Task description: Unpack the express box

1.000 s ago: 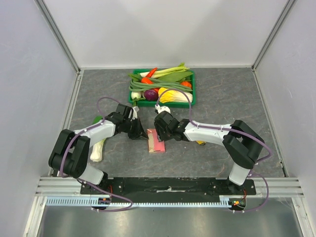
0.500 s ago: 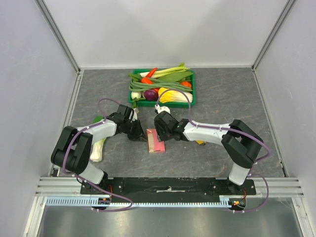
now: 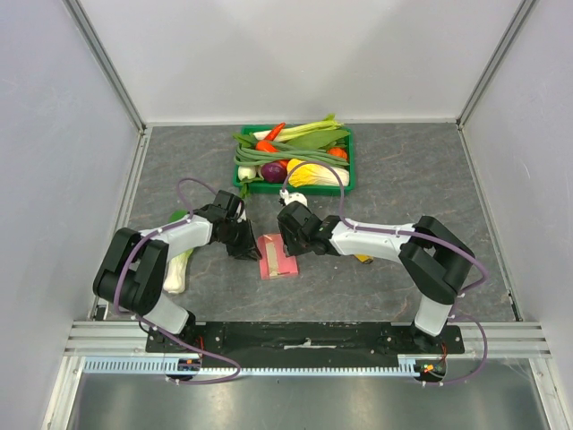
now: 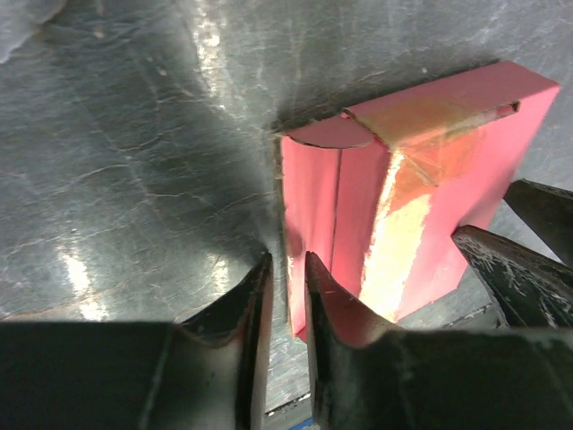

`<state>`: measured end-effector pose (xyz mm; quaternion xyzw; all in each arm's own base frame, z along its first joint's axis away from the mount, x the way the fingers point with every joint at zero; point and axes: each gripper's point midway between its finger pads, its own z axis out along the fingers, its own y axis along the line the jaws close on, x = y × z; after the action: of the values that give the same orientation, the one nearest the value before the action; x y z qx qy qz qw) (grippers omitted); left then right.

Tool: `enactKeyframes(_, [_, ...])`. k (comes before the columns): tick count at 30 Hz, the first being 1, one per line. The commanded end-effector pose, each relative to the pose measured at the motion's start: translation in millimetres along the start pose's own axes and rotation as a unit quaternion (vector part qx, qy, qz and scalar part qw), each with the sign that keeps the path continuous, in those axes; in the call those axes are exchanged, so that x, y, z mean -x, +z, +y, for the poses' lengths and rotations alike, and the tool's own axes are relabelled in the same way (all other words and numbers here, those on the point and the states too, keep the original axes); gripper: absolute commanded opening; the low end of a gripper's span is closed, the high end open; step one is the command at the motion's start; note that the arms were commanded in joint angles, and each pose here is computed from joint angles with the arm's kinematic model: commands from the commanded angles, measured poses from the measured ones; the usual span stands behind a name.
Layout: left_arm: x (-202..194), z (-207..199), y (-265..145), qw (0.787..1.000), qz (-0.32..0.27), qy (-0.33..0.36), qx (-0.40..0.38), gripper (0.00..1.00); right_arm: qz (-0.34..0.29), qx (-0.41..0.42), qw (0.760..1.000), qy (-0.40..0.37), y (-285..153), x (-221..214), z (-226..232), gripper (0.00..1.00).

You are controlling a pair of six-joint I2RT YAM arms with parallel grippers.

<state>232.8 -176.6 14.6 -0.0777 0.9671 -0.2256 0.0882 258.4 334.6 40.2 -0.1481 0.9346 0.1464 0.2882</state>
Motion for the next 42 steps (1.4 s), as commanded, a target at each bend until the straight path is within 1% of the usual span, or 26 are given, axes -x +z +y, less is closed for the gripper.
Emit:
enactKeyframes(1, [-1,-3,1,1.0,0.004,0.016,-0.014,0.32,0.008,-0.022,1.0,0.0,5,-3,-6,0.44])
enactKeyframes(4, [-1,-7,2,1.0,0.006,0.015,-0.027,0.34,0.005,-0.02,1.0,0.001,5,0,-5,0.44])
enactKeyframes(11, [-4,-13,11,0.999,0.027,0.001,-0.047,0.34,0.005,-0.019,1.0,0.002,6,1,-5,0.44])
enactKeyframes(16, [-4,-17,12,0.997,0.033,0.003,-0.064,0.34,0.015,-0.009,1.0,0.016,10,-6,-8,0.38])
enactKeyframes(19, [-5,-15,11,0.997,0.032,-0.002,-0.064,0.35,0.017,0.007,0.999,0.032,12,-8,-8,0.36])
enactKeyframes(21, [-6,-13,12,0.997,0.033,-0.009,-0.064,0.32,0.022,0.012,0.999,0.037,13,-12,-10,0.36])
enactKeyframes(22, [-6,-13,13,0.997,0.034,-0.011,-0.066,0.25,0.019,0.015,0.999,0.039,12,-10,-9,0.36])
enactKeyframes(24, [-6,-10,13,0.997,0.034,-0.015,-0.063,0.19,0.018,0.015,0.999,0.039,11,-10,-9,0.37])
enactKeyframes(25, [-6,-10,13,0.997,0.033,-0.015,-0.062,0.13,0.015,0.017,0.999,0.04,10,-8,-8,0.36])
enactKeyframes(28, [-5,-9,12,0.998,0.03,-0.016,-0.06,0.02,0.006,0.02,0.999,0.042,5,-2,-6,0.36])
enactKeyframes(32, [-2,-12,3,0.998,0.026,-0.001,-0.058,0.02,-0.032,0.02,0.998,0.044,-13,22,-4,0.4])
enactKeyframes(34, [3,-18,-8,0.998,0.01,0.013,-0.062,0.02,-0.048,0.009,0.998,0.046,-21,32,-8,0.41])
enactKeyframes(37, [9,-28,-25,0.997,-0.007,0.031,-0.07,0.02,-0.073,0.002,0.996,0.045,-37,48,-10,0.49])
enactKeyframes(42, [13,-41,-47,0.995,-0.016,0.049,-0.085,0.02,-0.096,0.015,0.995,0.024,-56,65,-2,0.66])
